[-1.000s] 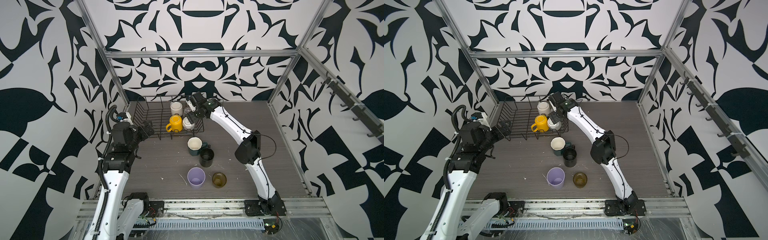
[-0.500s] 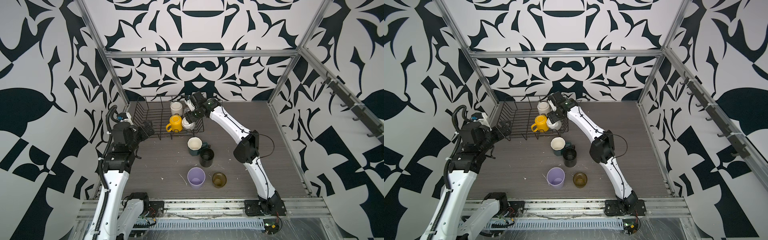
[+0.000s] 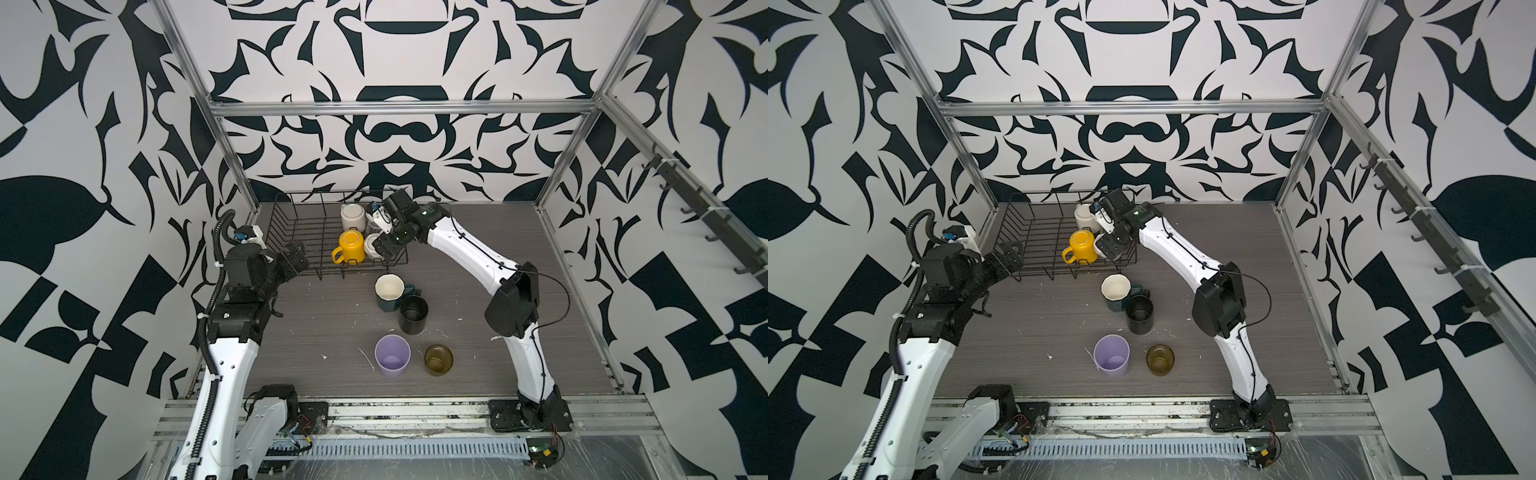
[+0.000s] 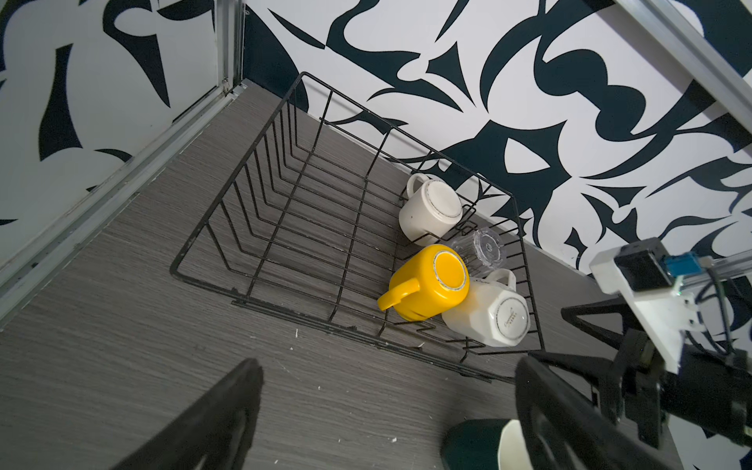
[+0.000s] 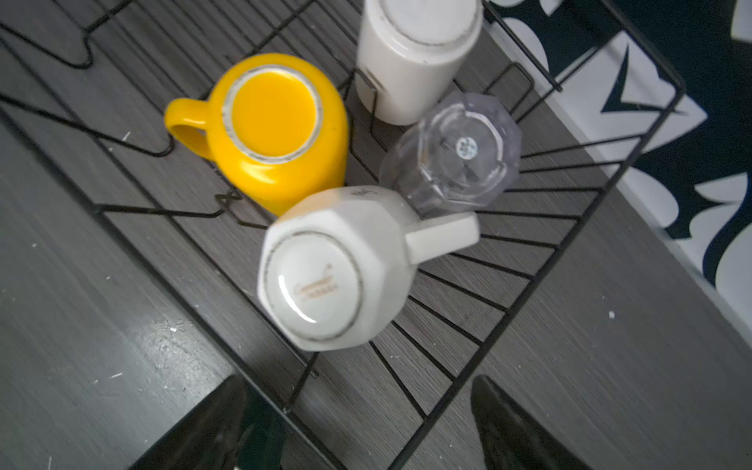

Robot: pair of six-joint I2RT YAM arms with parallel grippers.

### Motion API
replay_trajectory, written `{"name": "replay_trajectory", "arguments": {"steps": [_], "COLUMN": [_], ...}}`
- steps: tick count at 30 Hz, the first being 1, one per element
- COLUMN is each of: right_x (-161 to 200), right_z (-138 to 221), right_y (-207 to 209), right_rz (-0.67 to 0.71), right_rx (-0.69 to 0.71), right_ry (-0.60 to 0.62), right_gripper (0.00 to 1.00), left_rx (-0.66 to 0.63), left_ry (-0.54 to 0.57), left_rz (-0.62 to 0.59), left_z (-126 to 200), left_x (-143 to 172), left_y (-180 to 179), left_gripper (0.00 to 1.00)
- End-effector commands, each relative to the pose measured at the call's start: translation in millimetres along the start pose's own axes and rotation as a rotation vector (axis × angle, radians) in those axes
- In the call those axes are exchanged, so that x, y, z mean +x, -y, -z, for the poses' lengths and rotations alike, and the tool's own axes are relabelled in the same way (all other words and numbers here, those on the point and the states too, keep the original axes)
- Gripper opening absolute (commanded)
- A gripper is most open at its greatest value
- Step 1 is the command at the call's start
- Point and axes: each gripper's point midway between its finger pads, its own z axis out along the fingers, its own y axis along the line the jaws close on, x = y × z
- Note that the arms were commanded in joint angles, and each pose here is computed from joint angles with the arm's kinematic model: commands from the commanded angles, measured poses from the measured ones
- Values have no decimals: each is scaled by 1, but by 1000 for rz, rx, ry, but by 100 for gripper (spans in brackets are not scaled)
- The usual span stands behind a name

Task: Load cups into a dish rack
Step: Rotate the cup at the dish rack.

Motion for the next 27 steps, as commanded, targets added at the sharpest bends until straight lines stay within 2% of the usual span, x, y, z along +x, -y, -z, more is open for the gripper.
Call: {"name": "replay_trajectory", "arguments": {"steps": [1,4,18,27], "right_x": [-12,-16,-23,-33], "right_z": [13,11,-26,-27], "right_y": [-14,-16,4,13], "right_rz": [148,191,200,196], "right_rx": [-30,-33,92,151], "right_ry": [48,58,34,69], "right_gripper": [93,94,92,91], "left_rx": [10,5,-12,-14], "left_ry": [11,16,23,21], "left_rz": [1,-1,-7,-7], "left_z": [0,2,7,7], "left_x": [-3,-4,-4,-3], "left_y": [2,0,-4,-5], "left_gripper": [99,99,99,99]}}
